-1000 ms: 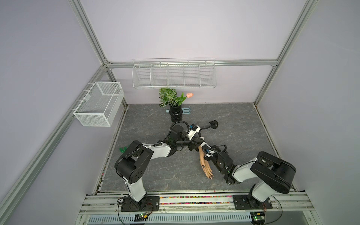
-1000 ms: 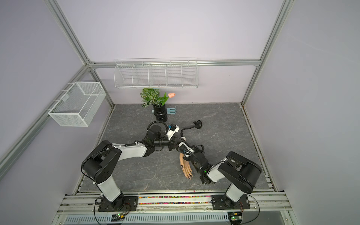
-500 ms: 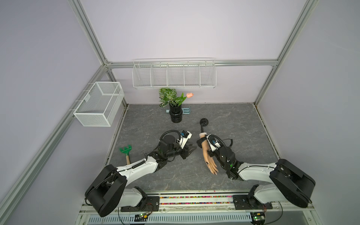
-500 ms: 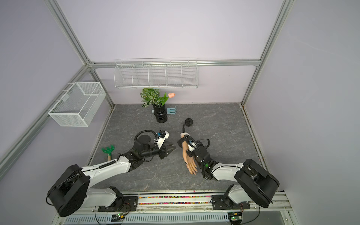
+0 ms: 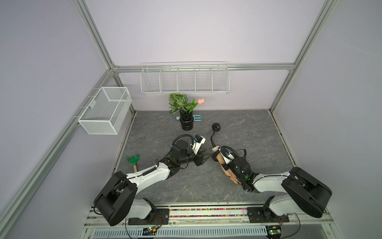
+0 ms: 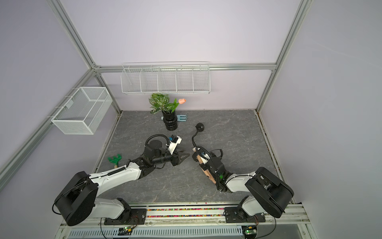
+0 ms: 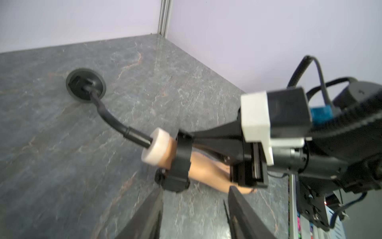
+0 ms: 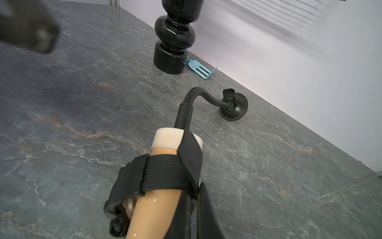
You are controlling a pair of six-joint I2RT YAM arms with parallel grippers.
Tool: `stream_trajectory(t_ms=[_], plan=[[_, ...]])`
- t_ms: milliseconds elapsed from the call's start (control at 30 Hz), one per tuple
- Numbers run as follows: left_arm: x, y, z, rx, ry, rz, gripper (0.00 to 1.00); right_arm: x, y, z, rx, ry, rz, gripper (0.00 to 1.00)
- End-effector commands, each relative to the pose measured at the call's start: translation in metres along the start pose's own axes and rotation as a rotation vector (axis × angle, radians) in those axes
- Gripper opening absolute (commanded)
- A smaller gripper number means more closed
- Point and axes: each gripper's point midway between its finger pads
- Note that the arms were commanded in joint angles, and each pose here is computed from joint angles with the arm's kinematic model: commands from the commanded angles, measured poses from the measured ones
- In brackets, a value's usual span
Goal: Take off the watch
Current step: Untie the watch from the hand.
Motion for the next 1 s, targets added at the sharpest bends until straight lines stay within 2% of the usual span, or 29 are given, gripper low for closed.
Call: stream_trajectory(t_ms=[0, 67, 167, 233, 433, 567, 733, 867, 967], plan=[[-0.002, 0.0, 0.018, 0.044, -0.028, -0.047, 0.52, -0.021, 0.007, -0.002, -0.04, -0.085, 0.012, 0.07], [0.007, 0.003, 0.029, 0.045, -0.017, -0.081, 0.52, -0.018, 0.008, -0.002, -0.045, -0.07, 0.013, 0.07], [0.04, 0.018, 0.043, -0.034, 0.083, -0.106, 0.5, -0.015, 0.007, -0.003, -0.04, -0.058, 0.016, 0.07], [0.054, 0.019, 0.046, -0.03, 0.103, -0.115, 0.51, -0.012, 0.008, -0.003, -0.043, -0.046, 0.014, 0.07], [0.052, 0.004, 0.047, 0.038, 0.08, -0.082, 0.55, -0.007, 0.01, -0.002, -0.051, -0.019, 0.021, 0.07], [0.039, 0.002, 0.04, 0.034, 0.062, -0.001, 0.64, -0.006, 0.012, -0.002, -0.067, -0.009, 0.031, 0.07], [0.056, -0.016, 0.066, 0.072, 0.233, 0.176, 0.61, -0.006, 0.016, 0.0, -0.087, 0.016, 0.045, 0.1], [0.063, -0.018, 0.074, 0.086, 0.19, 0.135, 0.61, -0.003, 0.014, 0.0, -0.077, 0.021, 0.058, 0.1], [0.078, -0.013, 0.078, 0.073, 0.231, 0.119, 0.57, -0.004, 0.016, -0.001, -0.086, 0.021, 0.063, 0.1]])
Point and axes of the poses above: each gripper's point midway between its finger pads, its own z axis out along the fingers, its own y axis along the line the jaws close on, x = y × z, and after that the axes turned 11 degrees about z, right-handed
